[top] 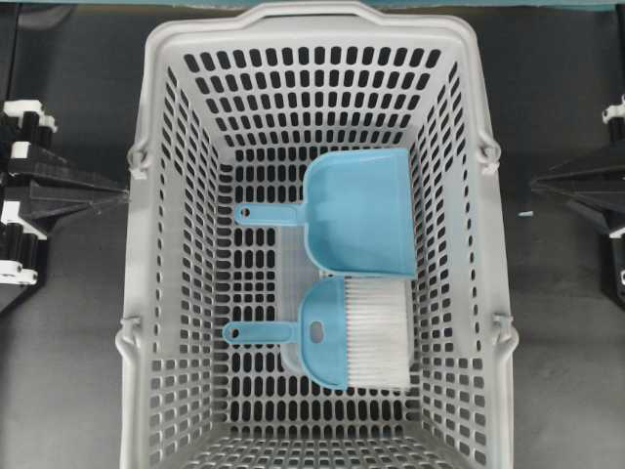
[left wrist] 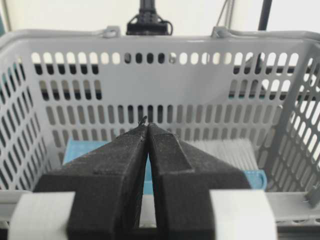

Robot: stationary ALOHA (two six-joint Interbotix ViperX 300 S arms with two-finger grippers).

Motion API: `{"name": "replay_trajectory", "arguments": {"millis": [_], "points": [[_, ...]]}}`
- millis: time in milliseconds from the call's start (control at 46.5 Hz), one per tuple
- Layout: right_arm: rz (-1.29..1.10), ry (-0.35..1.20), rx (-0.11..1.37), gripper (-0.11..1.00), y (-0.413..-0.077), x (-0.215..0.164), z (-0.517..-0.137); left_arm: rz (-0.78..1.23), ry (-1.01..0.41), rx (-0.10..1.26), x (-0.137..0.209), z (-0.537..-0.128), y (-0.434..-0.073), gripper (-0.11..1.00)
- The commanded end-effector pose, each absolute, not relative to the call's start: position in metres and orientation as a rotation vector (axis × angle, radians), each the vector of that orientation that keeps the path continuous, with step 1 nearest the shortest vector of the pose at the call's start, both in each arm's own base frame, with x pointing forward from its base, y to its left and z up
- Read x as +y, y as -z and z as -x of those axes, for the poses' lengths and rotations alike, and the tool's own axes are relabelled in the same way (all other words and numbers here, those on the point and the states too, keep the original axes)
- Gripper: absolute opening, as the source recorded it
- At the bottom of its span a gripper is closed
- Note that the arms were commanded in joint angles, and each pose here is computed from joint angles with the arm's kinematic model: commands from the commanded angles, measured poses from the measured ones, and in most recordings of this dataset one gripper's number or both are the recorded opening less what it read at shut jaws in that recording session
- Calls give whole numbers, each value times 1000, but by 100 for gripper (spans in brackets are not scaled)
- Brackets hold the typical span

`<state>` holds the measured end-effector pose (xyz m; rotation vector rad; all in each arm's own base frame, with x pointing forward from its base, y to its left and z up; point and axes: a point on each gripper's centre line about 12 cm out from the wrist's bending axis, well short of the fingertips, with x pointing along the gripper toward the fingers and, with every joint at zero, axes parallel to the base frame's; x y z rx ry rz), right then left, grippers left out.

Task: Pick up the hand brush from the shopping basket with the left arm.
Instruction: 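Move the left gripper over the basket toward the blue brush handle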

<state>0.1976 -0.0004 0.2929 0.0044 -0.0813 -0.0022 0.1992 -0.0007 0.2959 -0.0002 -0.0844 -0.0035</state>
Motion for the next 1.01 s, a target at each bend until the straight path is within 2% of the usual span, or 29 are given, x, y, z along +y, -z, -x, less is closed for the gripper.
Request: {"name": "replay_trajectory", "arguments": {"millis": [0, 86, 408, 623, 817, 924, 988], "points": [[-14, 1, -98, 0, -300, 0, -200, -22, 8, -75, -1, -203, -313, 6], [-32, 3, -84, 0, -300, -1, -200, 6, 13, 2, -2, -207, -324, 0], [-49, -6, 25, 0, -300, 2, -204, 27, 65, 366, -21, -246, -349, 0], [-50, -6, 46, 0, -299, 2, -204, 9, 72, 637, -32, -291, -346, 0], [-52, -6, 51, 0, -298, 2, -204, -4, 83, 778, -44, -320, -335, 0], [-56, -6, 55, 10, -297, 2, -204, 8, 81, 807, -48, -333, -330, 1], [-61, -5, 62, 25, -295, 2, -204, 22, 75, 819, -50, -339, -327, 9]]}}
